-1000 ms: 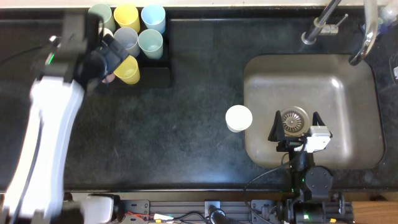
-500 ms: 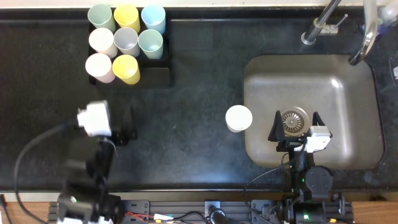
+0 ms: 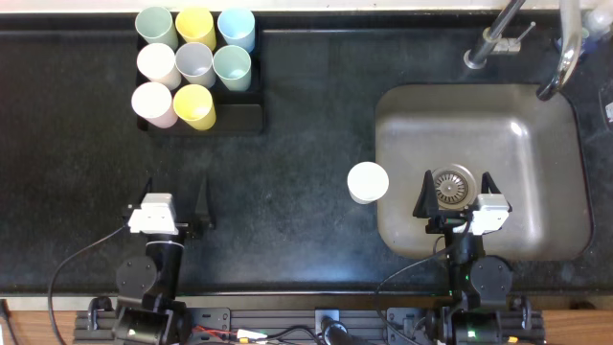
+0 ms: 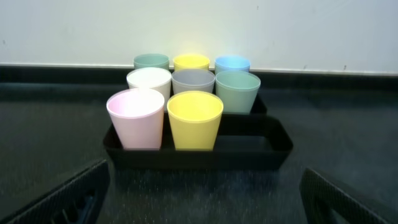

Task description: Store Cups

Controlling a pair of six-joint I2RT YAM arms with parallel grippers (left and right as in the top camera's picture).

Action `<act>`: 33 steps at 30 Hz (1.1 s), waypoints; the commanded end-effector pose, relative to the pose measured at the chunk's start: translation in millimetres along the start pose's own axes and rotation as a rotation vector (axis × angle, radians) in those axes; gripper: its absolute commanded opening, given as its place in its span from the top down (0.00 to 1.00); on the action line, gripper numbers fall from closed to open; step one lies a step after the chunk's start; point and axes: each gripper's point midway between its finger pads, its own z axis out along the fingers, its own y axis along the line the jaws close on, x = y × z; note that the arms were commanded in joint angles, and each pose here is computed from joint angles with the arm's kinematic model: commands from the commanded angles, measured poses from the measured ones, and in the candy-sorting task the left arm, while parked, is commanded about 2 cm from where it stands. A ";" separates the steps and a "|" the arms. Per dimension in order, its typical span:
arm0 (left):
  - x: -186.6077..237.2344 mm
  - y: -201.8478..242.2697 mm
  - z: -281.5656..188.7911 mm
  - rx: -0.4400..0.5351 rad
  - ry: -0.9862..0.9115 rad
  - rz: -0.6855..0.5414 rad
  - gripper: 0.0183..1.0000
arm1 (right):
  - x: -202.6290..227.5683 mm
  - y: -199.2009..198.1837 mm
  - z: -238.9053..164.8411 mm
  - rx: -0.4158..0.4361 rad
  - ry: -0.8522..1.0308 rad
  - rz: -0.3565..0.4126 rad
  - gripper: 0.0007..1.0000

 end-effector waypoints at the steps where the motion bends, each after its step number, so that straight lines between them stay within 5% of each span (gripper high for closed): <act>1: -0.3 -2.4 -0.3 0.014 -0.006 0.017 0.00 | 3.6 -1.4 0.4 0.003 0.001 0.004 0.00; 33: -0.3 -2.4 -0.3 0.014 -0.006 0.017 0.00 | -0.3 -1.0 0.0 0.002 -0.009 0.004 0.00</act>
